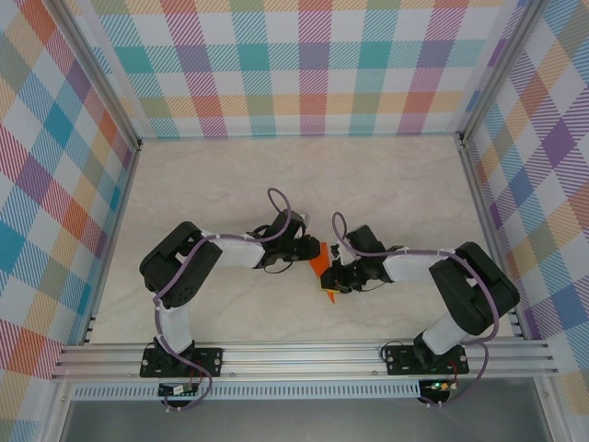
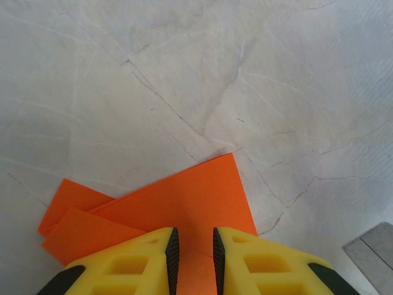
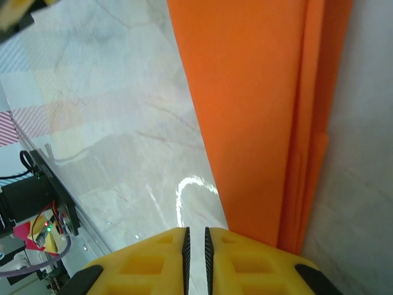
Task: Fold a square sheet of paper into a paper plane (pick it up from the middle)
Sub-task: Fold the wing for the fifth time at the center of the table.
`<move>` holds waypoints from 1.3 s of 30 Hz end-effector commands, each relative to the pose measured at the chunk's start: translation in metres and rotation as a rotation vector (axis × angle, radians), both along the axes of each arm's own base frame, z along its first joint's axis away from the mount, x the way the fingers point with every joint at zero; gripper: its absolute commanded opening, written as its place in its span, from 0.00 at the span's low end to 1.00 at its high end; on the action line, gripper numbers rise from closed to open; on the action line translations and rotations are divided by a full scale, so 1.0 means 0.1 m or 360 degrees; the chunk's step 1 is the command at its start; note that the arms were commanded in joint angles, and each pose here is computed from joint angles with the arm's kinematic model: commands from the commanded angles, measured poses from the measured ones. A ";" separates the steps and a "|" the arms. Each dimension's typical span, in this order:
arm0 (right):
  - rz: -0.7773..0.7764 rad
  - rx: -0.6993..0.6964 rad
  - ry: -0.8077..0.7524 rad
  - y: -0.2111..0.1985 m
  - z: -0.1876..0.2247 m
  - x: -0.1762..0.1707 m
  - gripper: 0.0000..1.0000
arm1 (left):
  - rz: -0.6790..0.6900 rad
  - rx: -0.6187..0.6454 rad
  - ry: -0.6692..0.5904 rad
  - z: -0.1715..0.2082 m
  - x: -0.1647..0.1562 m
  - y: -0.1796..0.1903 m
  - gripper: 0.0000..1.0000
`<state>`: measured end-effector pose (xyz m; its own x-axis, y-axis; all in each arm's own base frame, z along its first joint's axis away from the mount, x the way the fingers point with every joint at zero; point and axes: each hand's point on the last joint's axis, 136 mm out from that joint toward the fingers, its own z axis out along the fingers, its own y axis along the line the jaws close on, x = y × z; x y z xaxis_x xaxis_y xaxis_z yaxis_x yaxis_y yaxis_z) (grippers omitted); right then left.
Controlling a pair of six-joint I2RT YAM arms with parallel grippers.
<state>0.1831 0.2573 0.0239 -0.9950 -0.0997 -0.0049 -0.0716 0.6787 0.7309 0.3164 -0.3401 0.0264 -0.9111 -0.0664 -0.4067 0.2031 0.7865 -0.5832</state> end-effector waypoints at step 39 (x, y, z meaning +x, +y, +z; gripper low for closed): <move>0.0018 -0.0085 -0.0105 0.02 -0.03 0.17 0.21 | -0.0004 0.0161 0.0144 -0.37 -0.19 0.16 0.25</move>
